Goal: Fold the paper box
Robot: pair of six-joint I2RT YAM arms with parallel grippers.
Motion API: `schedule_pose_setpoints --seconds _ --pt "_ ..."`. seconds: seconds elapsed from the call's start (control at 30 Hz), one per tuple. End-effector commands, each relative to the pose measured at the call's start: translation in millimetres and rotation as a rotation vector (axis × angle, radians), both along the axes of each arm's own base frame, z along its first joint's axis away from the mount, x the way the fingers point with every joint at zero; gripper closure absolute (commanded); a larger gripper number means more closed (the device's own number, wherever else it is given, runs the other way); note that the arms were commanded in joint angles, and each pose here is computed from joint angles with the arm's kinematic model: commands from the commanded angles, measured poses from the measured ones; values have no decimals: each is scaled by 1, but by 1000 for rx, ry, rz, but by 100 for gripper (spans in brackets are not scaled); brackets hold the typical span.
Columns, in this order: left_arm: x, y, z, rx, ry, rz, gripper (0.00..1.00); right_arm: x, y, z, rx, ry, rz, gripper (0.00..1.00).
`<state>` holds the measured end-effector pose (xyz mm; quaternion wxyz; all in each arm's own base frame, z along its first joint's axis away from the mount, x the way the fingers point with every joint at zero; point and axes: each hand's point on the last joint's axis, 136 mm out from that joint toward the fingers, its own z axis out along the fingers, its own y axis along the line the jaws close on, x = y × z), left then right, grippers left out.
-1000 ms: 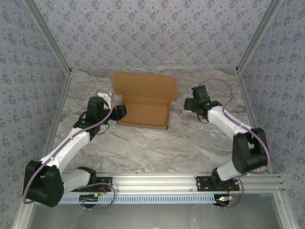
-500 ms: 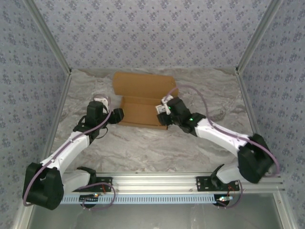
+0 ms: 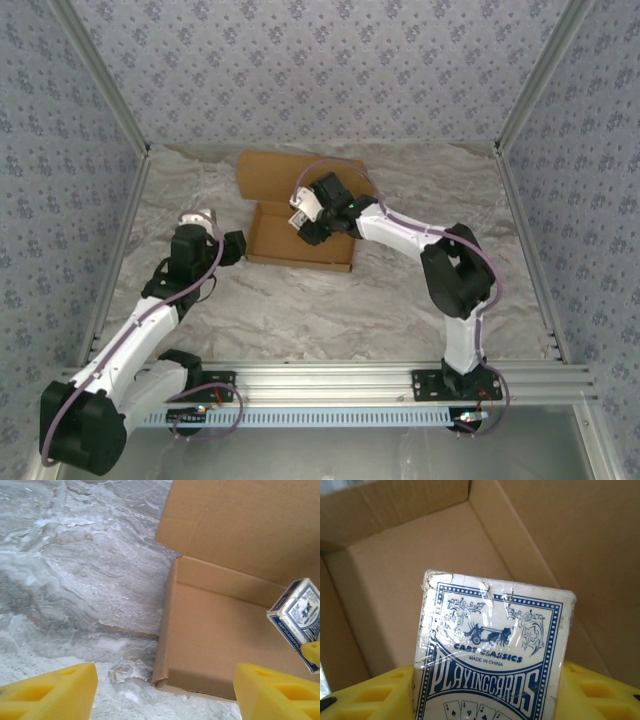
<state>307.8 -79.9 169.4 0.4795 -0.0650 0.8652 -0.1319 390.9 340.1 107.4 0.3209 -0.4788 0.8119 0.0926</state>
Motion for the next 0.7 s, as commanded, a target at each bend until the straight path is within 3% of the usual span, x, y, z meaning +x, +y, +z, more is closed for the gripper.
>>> schedule_pose_setpoints --seconds 0.0,0.23,0.53,0.67 --pt "-2 12 0 42 -13 37 27 -4 8 -11 -46 42 108 43" --pt "-1 16 1 63 -15 54 28 3 15 -34 -68 82 123 41" --pt "7 14 8 58 -38 56 27 8 8 -29 -84 65 102 23" --pt "15 13 15 53 -56 67 27 9 6 -11 -62 38 91 20"
